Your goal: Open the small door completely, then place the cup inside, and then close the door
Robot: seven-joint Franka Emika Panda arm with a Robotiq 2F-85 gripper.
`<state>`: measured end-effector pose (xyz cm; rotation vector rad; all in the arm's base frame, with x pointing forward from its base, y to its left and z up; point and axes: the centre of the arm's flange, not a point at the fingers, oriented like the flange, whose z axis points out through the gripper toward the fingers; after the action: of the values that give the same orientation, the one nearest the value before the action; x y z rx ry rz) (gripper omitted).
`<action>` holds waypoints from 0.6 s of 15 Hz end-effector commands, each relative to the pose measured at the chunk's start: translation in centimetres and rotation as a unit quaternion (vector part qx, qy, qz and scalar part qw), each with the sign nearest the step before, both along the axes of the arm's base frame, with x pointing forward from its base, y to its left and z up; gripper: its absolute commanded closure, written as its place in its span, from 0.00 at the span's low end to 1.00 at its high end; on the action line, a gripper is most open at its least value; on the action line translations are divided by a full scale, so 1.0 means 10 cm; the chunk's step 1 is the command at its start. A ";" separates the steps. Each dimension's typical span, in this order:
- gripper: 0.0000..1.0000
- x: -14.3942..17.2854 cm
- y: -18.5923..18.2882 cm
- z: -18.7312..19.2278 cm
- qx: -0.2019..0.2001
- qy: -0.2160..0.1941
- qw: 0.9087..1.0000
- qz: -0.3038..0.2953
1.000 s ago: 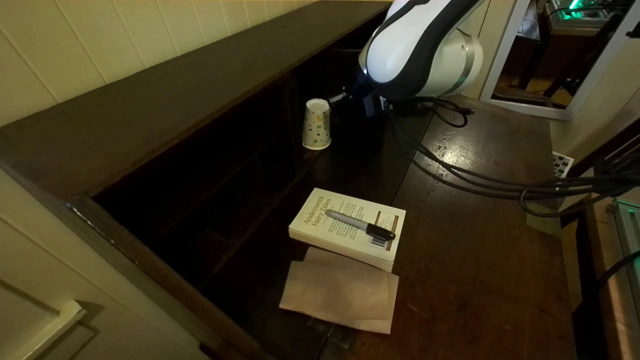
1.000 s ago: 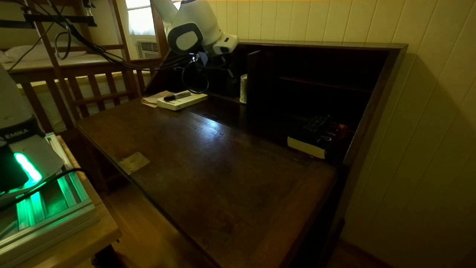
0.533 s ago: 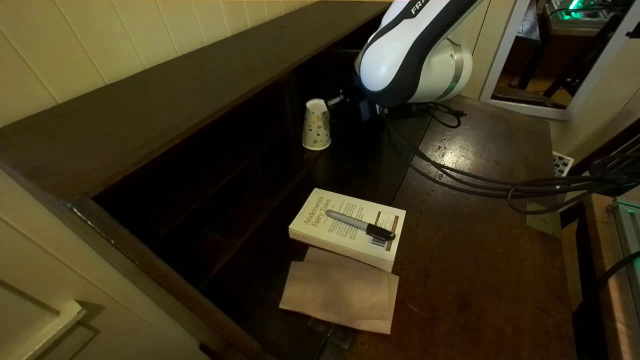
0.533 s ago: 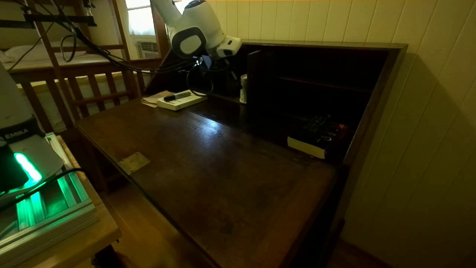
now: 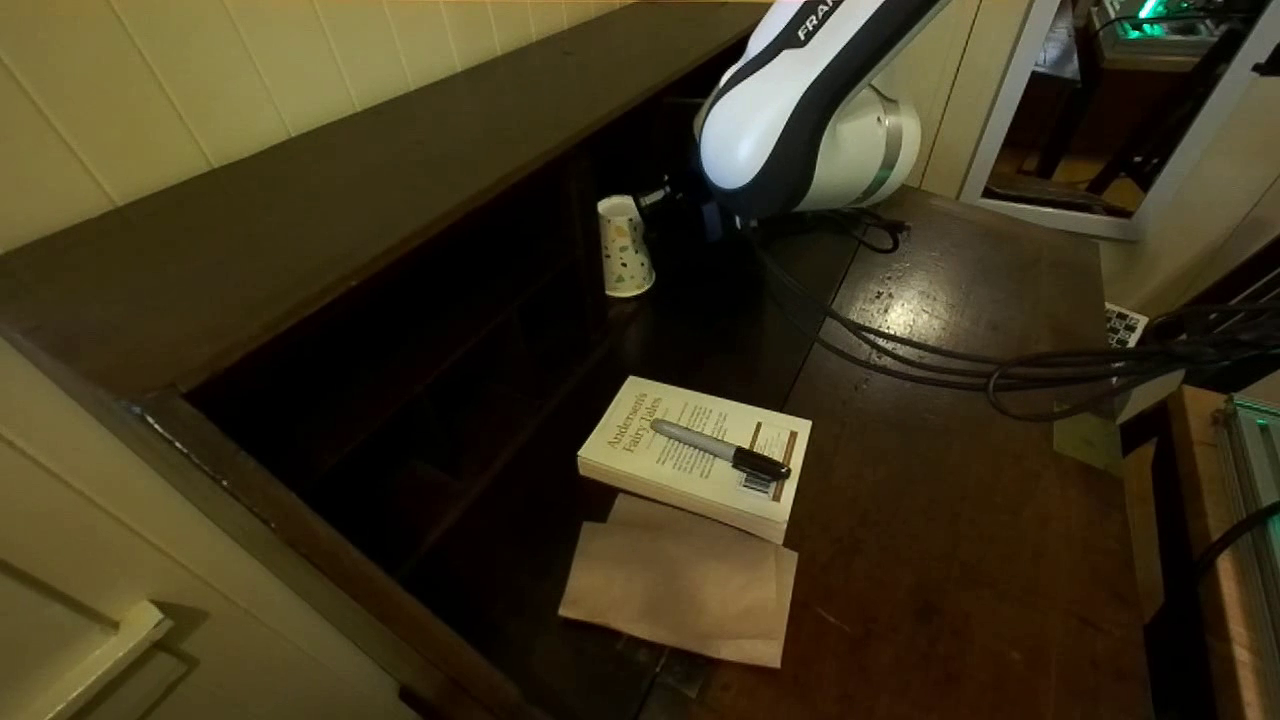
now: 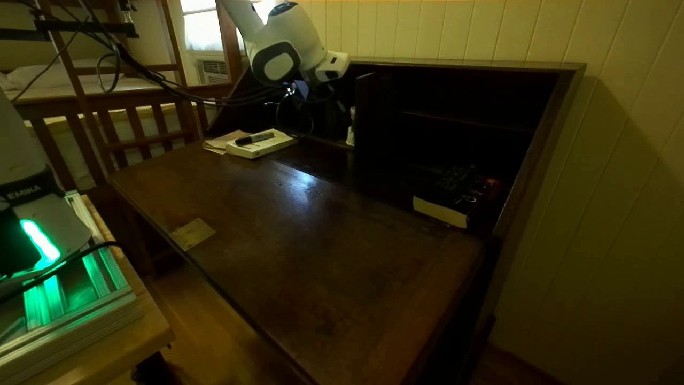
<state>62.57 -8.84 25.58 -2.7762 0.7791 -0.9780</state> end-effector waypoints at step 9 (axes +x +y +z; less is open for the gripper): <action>1.00 0.29 0.03 -0.20 -0.019 -0.043 0.999 0.000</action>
<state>64.25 -8.56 23.96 -2.7617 0.7715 -1.0577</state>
